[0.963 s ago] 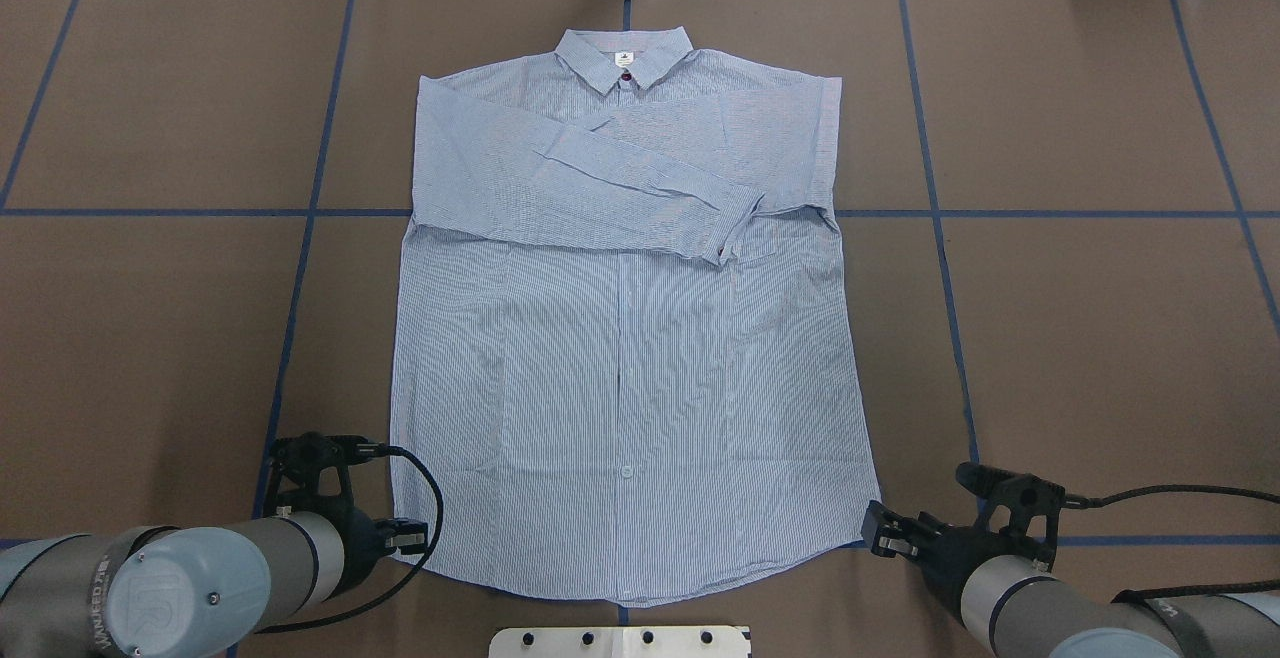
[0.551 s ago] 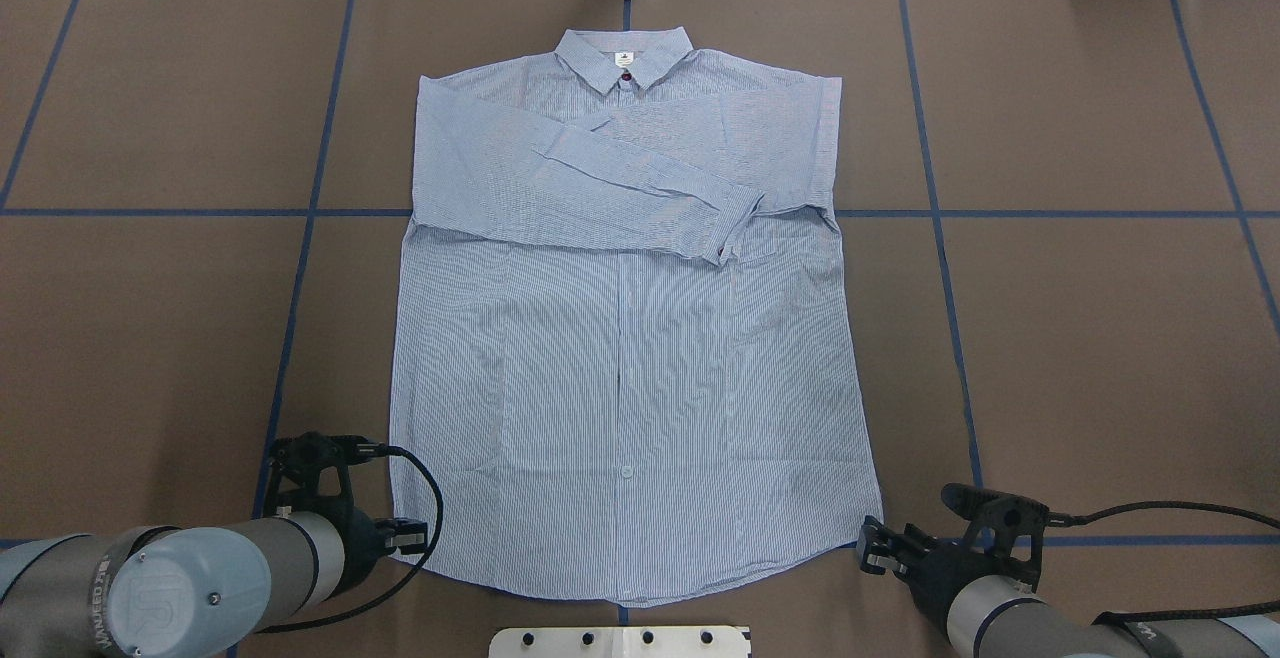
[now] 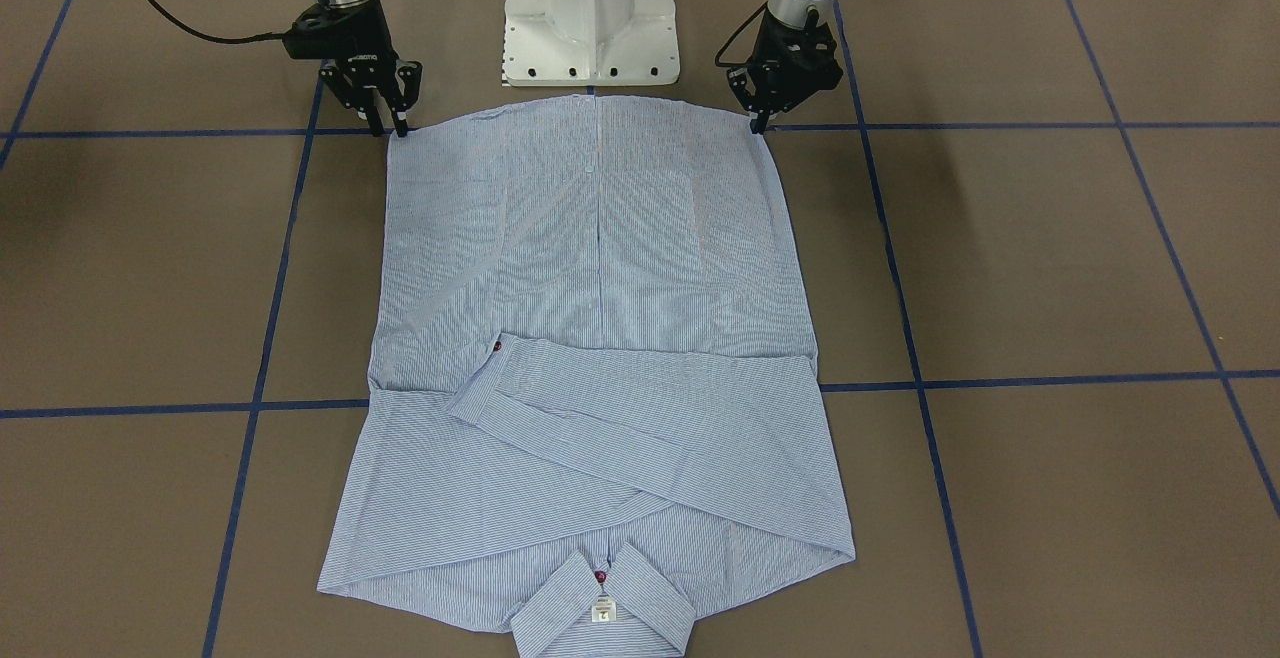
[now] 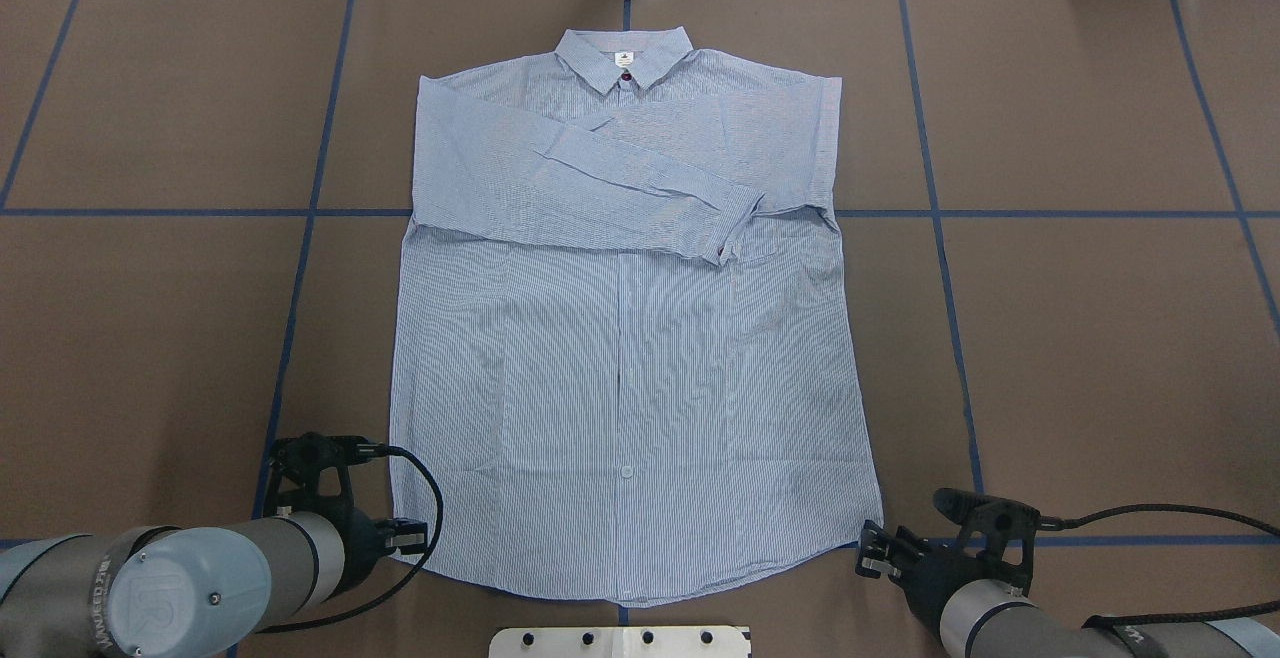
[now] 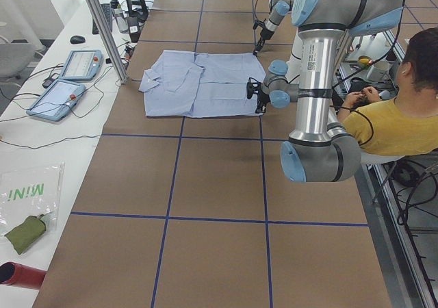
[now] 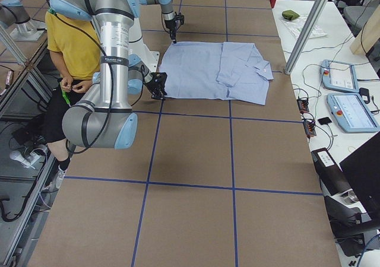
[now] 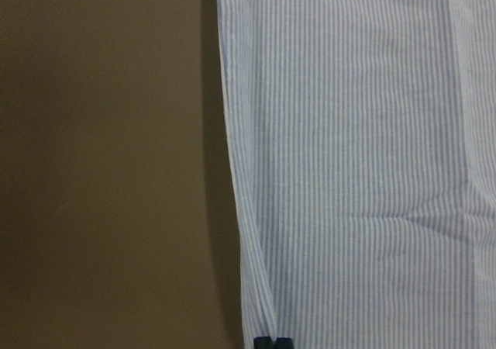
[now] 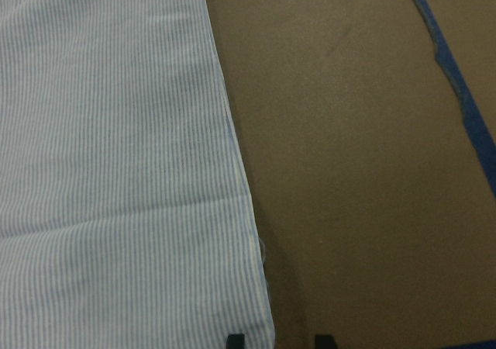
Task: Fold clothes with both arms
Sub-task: 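Grasp the hem corners with the left gripper while the right gripper grasps its corner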
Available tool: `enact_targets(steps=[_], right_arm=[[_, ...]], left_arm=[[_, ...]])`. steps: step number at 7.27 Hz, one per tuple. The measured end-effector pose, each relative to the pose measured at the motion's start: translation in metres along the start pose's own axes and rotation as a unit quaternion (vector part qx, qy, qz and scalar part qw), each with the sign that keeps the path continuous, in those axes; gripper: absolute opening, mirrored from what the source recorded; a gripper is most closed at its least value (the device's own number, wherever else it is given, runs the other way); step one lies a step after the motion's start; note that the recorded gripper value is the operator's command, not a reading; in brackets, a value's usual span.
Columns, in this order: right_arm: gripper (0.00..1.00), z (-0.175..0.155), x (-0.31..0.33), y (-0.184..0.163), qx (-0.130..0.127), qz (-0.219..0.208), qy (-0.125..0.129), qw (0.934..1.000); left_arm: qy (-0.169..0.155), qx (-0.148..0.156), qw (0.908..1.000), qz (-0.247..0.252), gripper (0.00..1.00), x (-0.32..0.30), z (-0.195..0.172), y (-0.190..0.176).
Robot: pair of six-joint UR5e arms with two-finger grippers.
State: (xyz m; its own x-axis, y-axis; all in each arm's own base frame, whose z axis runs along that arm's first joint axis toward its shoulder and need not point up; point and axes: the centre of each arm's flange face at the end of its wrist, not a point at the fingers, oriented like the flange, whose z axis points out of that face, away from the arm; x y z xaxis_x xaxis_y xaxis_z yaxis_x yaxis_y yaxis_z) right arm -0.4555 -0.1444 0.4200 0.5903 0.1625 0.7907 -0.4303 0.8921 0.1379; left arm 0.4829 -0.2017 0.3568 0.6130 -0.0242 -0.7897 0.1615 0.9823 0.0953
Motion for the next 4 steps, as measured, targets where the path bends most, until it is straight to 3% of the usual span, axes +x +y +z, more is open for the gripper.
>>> enact_targets(steps=[4], right_arm=[[0.33,0.003,-0.022,0.0,0.005,-0.003,0.007,1.0]], left_arm=[[-0.001,-0.001,1.0,0.001,0.0,0.0,0.001,0.0]])
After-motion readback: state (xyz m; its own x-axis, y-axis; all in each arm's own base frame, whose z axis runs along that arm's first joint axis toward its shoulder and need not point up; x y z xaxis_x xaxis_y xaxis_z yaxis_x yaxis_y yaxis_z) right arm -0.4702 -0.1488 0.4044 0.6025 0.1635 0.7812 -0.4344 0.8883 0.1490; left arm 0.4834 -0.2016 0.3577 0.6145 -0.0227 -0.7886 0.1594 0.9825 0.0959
